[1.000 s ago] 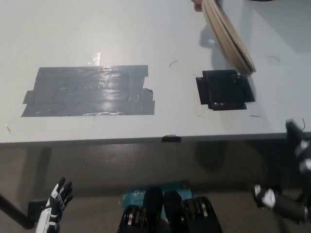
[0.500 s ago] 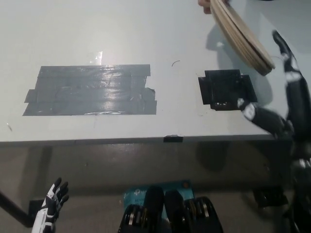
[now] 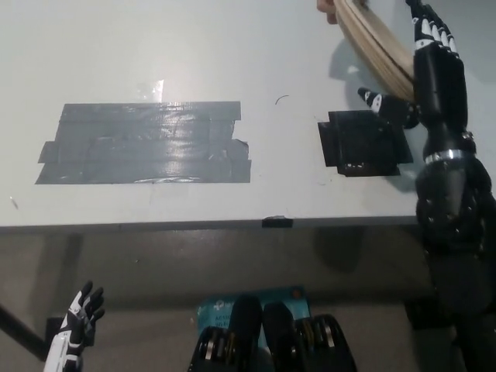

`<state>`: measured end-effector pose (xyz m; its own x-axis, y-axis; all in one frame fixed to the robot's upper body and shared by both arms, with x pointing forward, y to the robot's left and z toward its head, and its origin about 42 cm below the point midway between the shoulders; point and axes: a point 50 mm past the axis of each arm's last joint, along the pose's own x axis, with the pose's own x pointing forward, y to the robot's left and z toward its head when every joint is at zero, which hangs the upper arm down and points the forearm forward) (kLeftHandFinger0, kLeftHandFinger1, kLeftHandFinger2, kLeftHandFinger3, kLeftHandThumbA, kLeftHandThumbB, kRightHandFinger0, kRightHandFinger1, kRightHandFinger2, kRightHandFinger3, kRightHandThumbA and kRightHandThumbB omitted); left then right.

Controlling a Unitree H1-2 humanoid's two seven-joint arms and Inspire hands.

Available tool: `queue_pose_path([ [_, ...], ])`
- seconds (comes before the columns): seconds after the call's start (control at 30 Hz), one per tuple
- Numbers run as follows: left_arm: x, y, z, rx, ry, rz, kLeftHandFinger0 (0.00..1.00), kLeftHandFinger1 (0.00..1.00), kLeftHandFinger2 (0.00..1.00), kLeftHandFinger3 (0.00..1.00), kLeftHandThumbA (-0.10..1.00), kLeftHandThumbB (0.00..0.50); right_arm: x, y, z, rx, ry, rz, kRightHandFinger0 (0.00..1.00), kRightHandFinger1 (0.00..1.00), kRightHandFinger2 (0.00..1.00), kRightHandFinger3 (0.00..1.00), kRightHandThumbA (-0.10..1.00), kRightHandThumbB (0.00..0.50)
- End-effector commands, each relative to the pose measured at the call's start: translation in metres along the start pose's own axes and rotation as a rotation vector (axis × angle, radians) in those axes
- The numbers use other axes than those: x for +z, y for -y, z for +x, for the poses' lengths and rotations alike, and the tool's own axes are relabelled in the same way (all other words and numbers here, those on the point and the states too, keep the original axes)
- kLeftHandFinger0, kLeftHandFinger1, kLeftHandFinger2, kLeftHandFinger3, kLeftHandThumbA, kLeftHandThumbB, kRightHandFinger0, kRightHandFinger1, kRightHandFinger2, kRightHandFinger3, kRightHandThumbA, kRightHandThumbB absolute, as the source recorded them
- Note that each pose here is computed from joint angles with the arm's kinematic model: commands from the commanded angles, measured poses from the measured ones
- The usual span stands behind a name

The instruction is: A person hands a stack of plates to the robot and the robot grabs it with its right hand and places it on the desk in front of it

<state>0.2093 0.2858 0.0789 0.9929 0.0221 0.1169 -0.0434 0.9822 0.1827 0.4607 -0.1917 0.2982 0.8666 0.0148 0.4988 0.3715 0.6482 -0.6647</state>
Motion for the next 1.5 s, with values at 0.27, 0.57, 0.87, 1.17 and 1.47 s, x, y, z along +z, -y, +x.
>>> queue_pose_path([
  [0.27, 0.013, -0.003, 0.002, -0.040, 0.059, 0.024, 1.00, 1.00, 1.00, 1.00, 1.00, 0.350, 0.007, 0.000, 0.047, -0.040, 0.056, -0.289, 1.00, 1.00, 1.00, 1.00, 0.73, 0.500],
  [0.57, 0.014, -0.004, 0.006, -0.044, 0.055, 0.033, 1.00, 1.00, 1.00, 1.00, 1.00, 0.340, -0.004, -0.008, 0.043, -0.149, 0.074, -0.313, 0.00, 0.00, 0.24, 0.24, 0.60, 0.034],
  [0.87, 0.012, -0.002, 0.009, -0.053, 0.051, 0.037, 1.00, 1.00, 1.00, 1.00, 1.00, 0.350, 0.012, 0.018, 0.036, -0.255, 0.182, -0.249, 0.00, 0.00, 0.25, 0.22, 0.70, 0.006],
  [1.17, 0.014, -0.002, 0.013, -0.060, 0.056, 0.028, 1.00, 1.00, 1.00, 1.00, 1.00, 0.346, 0.019, 0.038, 0.028, -0.277, 0.242, -0.304, 0.00, 0.00, 0.12, 0.13, 0.52, 0.060],
  [1.47, 0.015, -0.004, 0.019, -0.059, 0.059, 0.021, 1.00, 1.00, 1.00, 1.00, 1.00, 0.357, -0.021, 0.013, 0.024, -0.132, 0.267, -0.433, 0.00, 0.03, 0.19, 0.13, 0.51, 0.039],
])
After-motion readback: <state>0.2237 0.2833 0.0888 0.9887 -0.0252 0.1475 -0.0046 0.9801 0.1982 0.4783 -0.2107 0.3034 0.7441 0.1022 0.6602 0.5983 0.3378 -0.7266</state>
